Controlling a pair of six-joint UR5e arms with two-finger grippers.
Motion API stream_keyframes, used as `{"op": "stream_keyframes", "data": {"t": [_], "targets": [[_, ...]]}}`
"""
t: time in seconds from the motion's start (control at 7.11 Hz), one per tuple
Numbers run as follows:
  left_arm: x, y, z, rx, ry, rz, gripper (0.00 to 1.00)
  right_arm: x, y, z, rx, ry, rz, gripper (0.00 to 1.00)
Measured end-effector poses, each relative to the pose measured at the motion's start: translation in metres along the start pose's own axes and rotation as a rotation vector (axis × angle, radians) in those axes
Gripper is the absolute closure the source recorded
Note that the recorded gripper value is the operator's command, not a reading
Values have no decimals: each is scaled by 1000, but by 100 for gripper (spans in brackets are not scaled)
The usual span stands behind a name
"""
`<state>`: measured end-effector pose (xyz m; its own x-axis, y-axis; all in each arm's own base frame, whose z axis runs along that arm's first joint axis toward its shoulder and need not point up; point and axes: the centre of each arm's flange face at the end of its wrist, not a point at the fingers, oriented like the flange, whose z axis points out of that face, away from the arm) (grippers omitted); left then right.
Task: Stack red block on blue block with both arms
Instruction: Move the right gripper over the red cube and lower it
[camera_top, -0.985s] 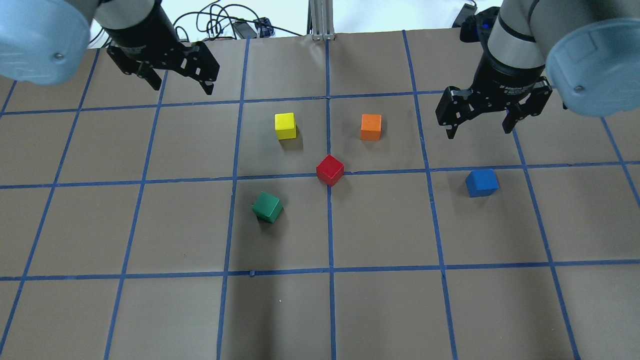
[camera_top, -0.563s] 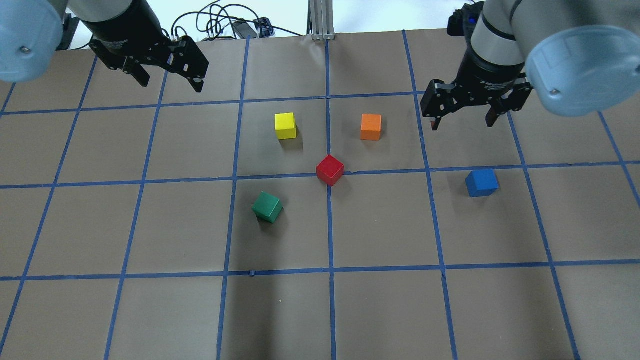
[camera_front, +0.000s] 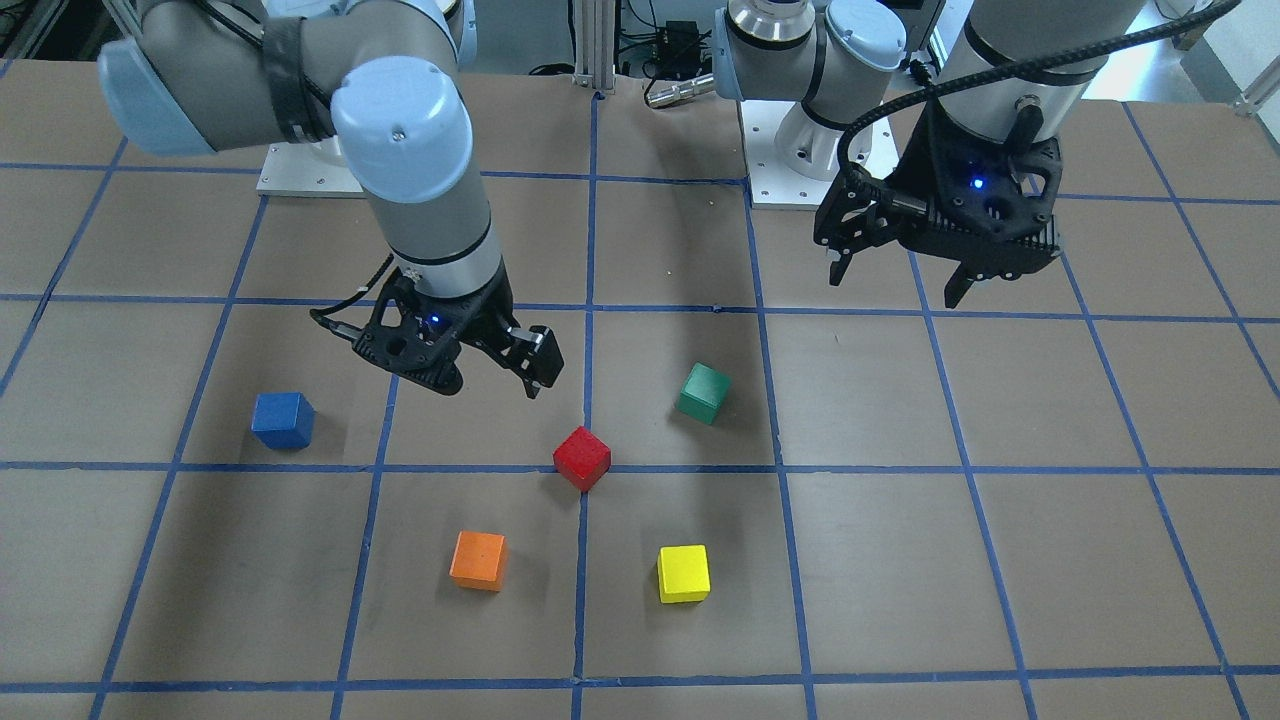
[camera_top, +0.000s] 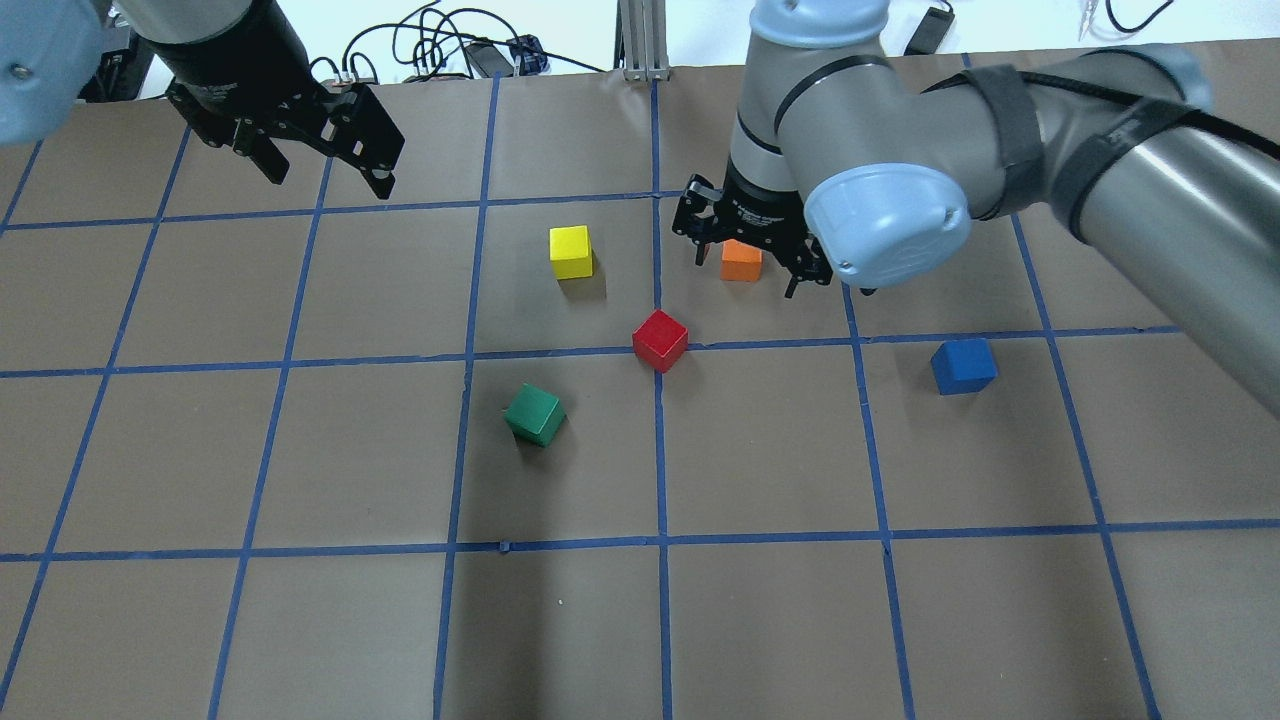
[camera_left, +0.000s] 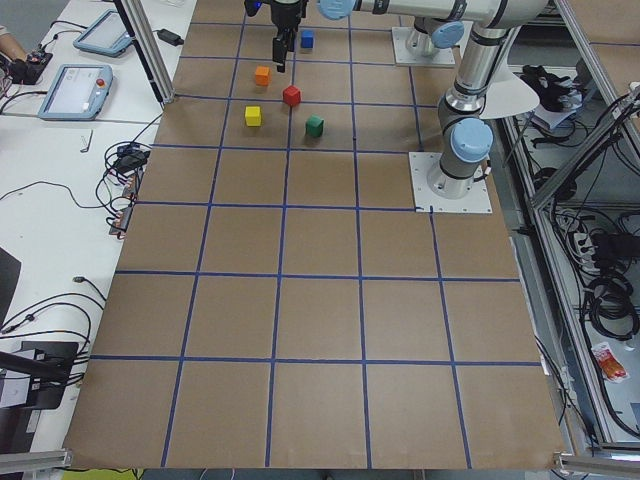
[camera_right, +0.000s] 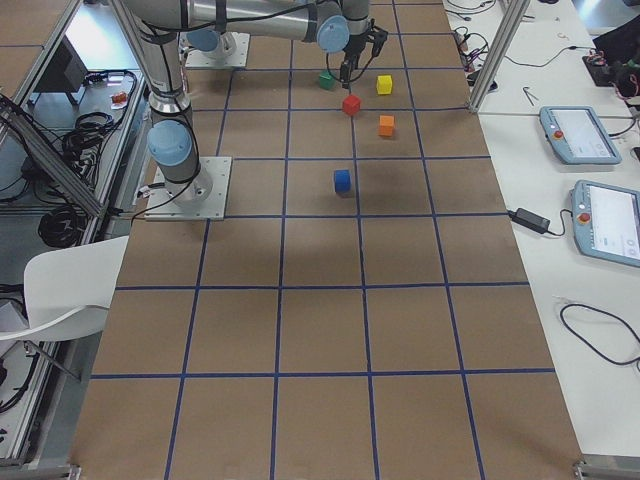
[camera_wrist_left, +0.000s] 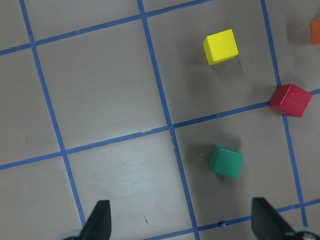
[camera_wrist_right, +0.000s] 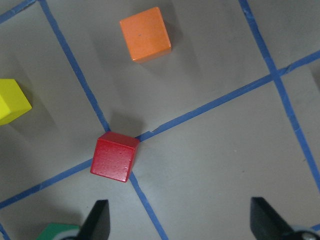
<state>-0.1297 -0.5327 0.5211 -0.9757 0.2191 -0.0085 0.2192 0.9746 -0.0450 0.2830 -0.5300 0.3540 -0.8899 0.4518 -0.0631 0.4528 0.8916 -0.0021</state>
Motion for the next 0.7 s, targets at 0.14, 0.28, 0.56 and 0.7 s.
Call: {"op": "stream_keyframes", "data": {"t": [0.14, 0.28, 0.56, 0.7], "targets": [[-1, -2, -1, -8, 0, 0, 0, -15, 2, 20, 5, -7, 46, 0], [0, -2, -2, -17, 0, 0, 0, -27, 5, 38, 5, -9, 78, 0], [1, -1, -4, -20, -2, 1, 0, -40, 8, 75, -15, 12, 100, 0], [1, -1, -4, -19, -2, 1, 0, -45, 7, 89, -25, 8, 101, 0]]}}
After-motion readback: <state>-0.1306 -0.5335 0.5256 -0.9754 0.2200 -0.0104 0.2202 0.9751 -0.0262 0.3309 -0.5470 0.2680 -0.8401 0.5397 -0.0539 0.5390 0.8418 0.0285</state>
